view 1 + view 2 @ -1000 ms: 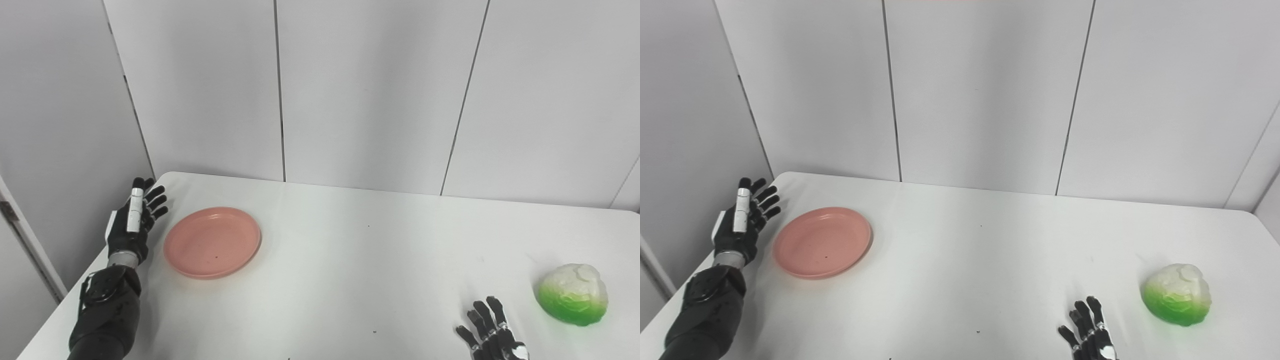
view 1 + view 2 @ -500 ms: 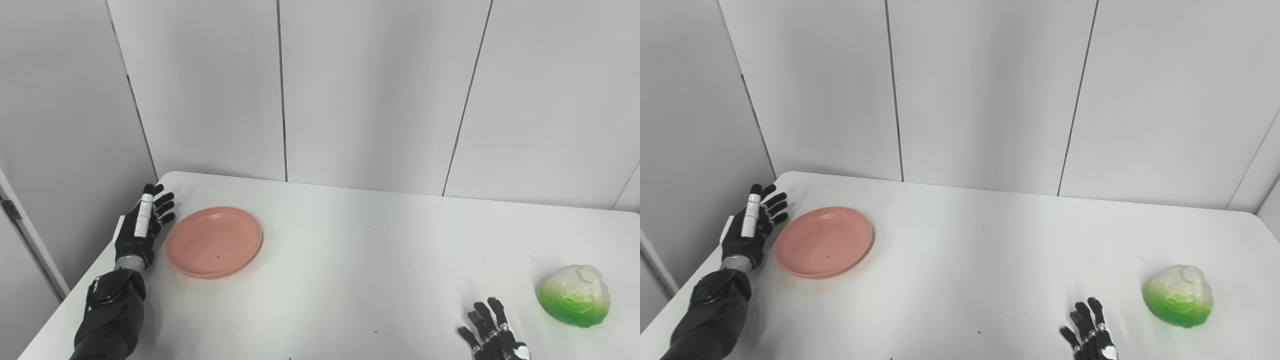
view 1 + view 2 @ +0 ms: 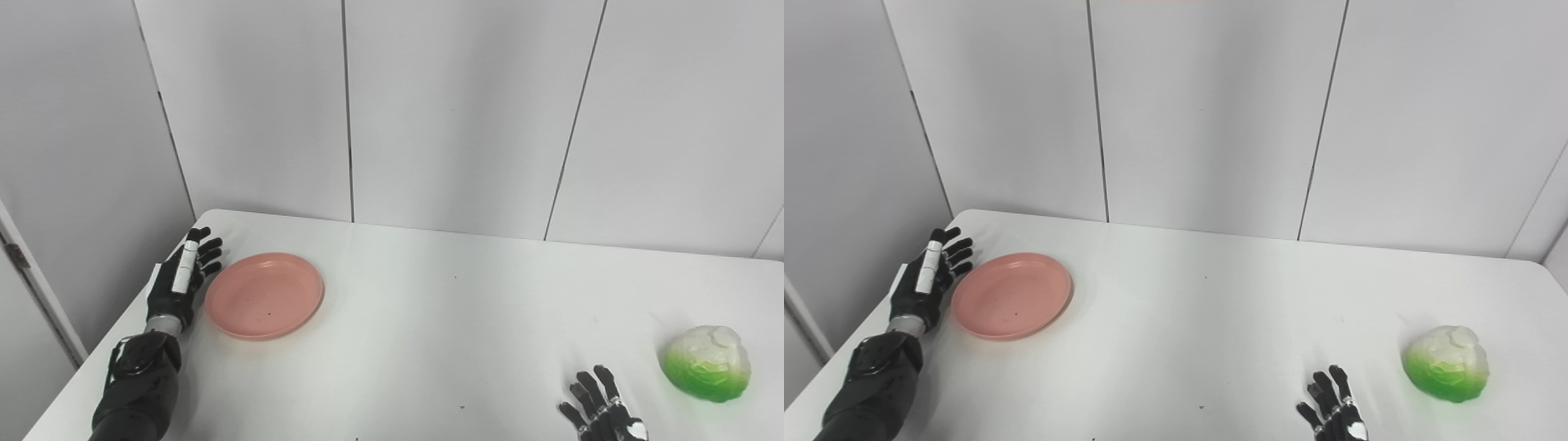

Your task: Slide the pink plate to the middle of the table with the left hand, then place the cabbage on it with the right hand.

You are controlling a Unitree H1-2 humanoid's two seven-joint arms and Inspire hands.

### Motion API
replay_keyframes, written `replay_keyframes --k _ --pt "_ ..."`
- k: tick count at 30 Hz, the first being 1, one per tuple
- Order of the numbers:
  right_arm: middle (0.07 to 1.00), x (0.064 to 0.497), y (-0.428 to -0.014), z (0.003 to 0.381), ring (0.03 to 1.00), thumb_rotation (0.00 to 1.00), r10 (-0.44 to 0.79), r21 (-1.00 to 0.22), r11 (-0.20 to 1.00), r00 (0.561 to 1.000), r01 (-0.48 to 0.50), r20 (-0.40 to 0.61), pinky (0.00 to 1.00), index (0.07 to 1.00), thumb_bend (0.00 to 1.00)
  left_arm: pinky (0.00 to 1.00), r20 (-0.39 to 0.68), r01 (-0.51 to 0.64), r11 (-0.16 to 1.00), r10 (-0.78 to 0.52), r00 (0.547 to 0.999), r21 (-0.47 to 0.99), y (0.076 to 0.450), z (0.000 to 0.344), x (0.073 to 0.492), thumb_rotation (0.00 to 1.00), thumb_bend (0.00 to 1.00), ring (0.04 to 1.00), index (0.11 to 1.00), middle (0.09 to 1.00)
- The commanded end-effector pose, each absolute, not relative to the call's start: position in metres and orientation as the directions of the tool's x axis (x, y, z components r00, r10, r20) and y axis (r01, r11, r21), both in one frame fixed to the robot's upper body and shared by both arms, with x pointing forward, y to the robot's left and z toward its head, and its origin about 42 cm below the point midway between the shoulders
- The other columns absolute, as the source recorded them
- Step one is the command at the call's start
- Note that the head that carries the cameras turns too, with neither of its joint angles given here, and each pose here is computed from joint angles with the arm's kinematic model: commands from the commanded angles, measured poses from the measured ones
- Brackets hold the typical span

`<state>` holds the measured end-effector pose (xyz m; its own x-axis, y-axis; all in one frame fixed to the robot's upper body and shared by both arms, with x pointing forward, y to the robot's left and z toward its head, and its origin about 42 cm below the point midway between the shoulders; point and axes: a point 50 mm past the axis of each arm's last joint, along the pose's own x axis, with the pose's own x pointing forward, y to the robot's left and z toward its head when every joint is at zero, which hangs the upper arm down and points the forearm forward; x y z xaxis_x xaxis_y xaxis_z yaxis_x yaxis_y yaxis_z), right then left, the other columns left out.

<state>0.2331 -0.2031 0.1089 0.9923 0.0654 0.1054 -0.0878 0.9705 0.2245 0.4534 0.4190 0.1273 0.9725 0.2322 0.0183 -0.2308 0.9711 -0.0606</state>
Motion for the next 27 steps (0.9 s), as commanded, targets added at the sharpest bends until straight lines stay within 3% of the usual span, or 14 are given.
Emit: replay_keyframes --k 1,12,18,27 --pt "0.927 0.194 -0.215 0.082 0.932 1.0 0.069 0.205 0.977 0.996 -0.058 -0.049 0.87 0.958 0.85 0.8 0.016 -0.174 0.983 0.175 0.984 -0.058 0.404 0.131 0.462 0.84 0.98 0.827 0.817 0.802" --pt "0.925 0.193 -0.213 0.084 0.93 1.0 0.077 0.205 0.977 0.996 -0.065 -0.052 0.87 0.957 0.83 0.84 0.035 -0.098 0.994 0.1 0.994 -0.055 0.385 0.131 0.464 0.86 0.99 0.856 0.836 0.85" --pt "0.927 0.193 -0.212 0.084 0.928 1.0 0.08 0.209 0.976 0.995 -0.066 -0.058 0.86 0.954 0.85 0.82 0.048 -0.072 0.996 0.074 0.996 -0.049 0.374 0.133 0.467 0.87 0.98 0.838 0.829 0.816" --pt "0.92 0.193 -0.208 0.085 0.922 1.0 0.085 0.203 0.977 0.994 -0.071 -0.061 0.86 0.946 0.87 0.79 0.051 -0.031 0.997 0.034 0.998 -0.069 0.356 0.135 0.471 0.86 0.99 0.837 0.851 0.841"
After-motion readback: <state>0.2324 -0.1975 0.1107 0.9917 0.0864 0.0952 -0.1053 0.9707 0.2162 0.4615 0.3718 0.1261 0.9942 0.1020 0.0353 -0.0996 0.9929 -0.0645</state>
